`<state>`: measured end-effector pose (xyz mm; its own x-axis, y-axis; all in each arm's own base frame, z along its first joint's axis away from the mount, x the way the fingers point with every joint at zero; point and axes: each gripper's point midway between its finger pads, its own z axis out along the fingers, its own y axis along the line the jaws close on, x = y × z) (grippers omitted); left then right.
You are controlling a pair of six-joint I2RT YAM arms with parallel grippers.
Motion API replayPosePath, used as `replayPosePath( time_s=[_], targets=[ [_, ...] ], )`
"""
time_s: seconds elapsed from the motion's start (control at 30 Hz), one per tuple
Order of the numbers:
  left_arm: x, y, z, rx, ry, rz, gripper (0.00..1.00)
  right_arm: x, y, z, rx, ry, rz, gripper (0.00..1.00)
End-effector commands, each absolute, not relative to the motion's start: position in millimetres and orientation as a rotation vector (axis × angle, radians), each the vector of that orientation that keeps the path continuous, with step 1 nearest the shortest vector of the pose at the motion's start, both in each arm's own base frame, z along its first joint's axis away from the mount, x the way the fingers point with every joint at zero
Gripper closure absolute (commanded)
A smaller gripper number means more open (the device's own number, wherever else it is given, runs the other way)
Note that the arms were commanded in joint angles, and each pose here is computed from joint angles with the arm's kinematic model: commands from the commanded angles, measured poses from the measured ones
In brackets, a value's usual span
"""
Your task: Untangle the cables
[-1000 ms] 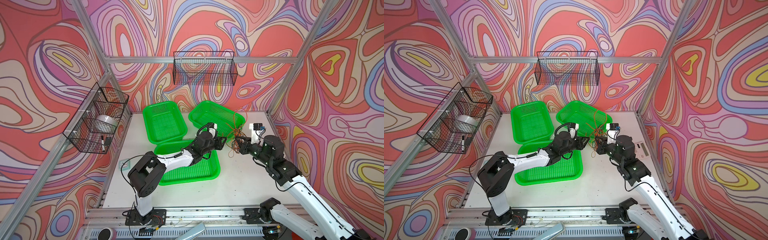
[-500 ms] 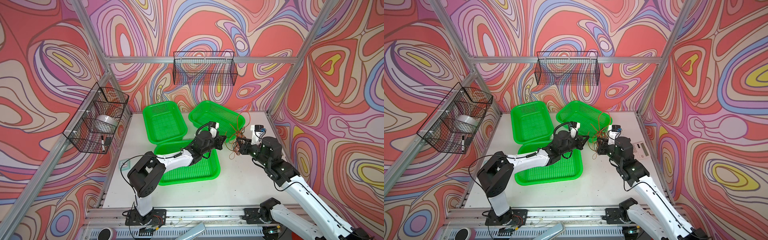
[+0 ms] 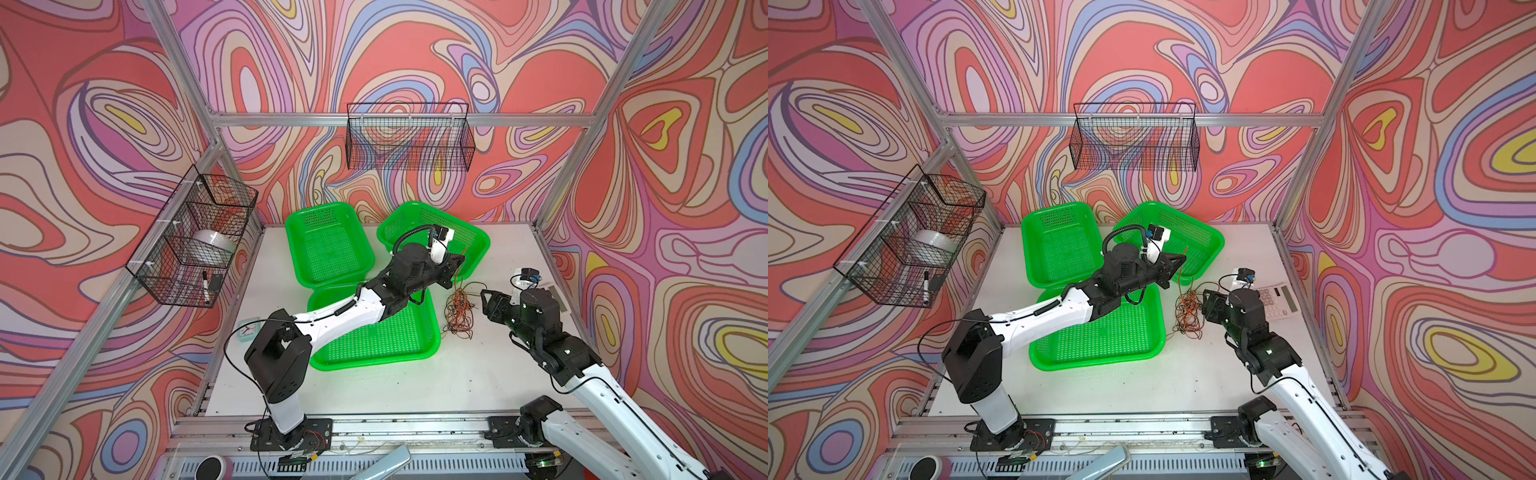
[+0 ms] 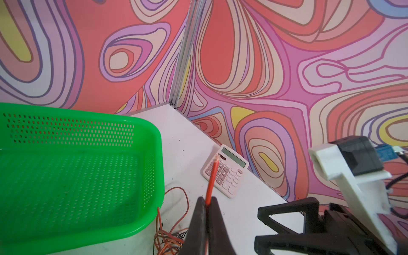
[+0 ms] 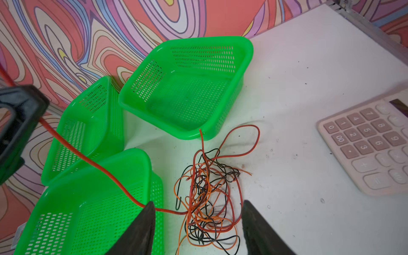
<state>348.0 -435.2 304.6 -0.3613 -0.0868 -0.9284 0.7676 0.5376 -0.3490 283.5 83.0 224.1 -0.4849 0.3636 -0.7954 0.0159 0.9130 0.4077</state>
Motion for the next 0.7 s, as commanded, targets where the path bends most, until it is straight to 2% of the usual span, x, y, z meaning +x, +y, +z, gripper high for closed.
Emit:
replayPosePath(
  time_s=[0.0, 0.17, 0.4, 0.57, 0.67],
  targets=[
    [336.7, -438.8, 335.6, 0.654, 1.639, -0.996, 1.00, 280.9, 98.5, 248.1, 0.090, 1.991, 0.467, 0.33],
    [330.7, -445.6, 367.6, 0.708, 1.580, -0.987, 1.00, 271.8, 143.5, 256.6, -0.183, 1.943, 0.674, 0.33],
    [319.0, -451.7, 398.9, 0.739, 1.529, -1.015, 1.00, 290.7, 145.5, 243.2, -0.174, 1.944, 0.639, 0.35],
    [310.0, -454.0, 421.4, 0.755, 1.483, -1.032, 1.00, 312.4, 132.1, 223.3, -0.078, 1.995, 0.522, 0.48],
    [306.4, -453.9, 437.9, 0.762, 1.460, -1.043, 1.00, 320.2, 131.4, 218.8, -0.055, 2.000, 0.508, 0.61]
  ],
)
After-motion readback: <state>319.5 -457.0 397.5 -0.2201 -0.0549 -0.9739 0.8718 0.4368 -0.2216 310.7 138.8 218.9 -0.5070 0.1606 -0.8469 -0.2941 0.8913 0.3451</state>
